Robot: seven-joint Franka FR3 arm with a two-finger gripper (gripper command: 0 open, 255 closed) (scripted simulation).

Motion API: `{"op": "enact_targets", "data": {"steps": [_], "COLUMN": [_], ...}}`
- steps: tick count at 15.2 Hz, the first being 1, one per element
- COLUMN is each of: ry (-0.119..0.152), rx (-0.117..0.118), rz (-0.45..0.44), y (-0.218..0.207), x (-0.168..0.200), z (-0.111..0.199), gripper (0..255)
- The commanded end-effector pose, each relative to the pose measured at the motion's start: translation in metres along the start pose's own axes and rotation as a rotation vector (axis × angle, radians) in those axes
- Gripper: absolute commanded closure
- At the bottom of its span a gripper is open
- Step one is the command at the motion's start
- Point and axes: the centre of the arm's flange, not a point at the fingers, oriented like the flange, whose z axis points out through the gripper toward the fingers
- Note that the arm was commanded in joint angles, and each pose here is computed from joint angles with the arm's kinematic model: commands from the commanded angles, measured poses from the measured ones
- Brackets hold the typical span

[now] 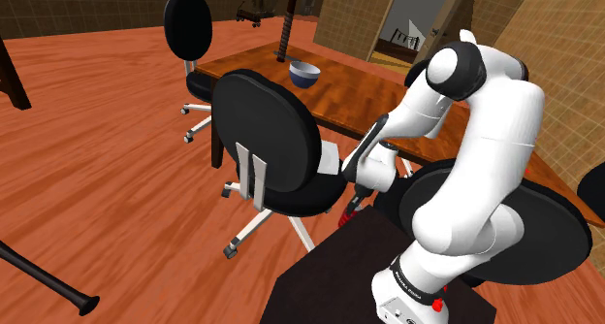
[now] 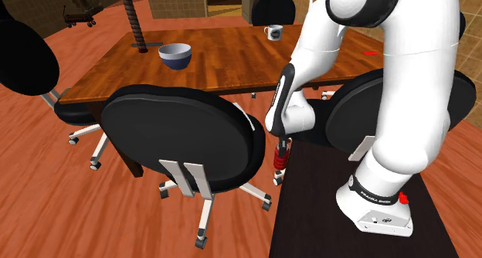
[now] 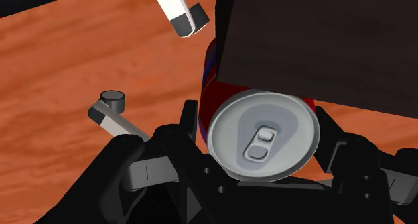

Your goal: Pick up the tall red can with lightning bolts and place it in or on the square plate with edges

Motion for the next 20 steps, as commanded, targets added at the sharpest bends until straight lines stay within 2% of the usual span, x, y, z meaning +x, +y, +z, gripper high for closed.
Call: {"op": "enact_targets", "data": {"steps": [1, 20], "ry": [0.0, 0.0], "rx": [0.001, 0.001], "rz": [0.0, 0.0], "y": [0.0, 0.0], "x": [0.0, 0.0], "z": [-0.011, -0.111], "gripper": [255, 255]}}
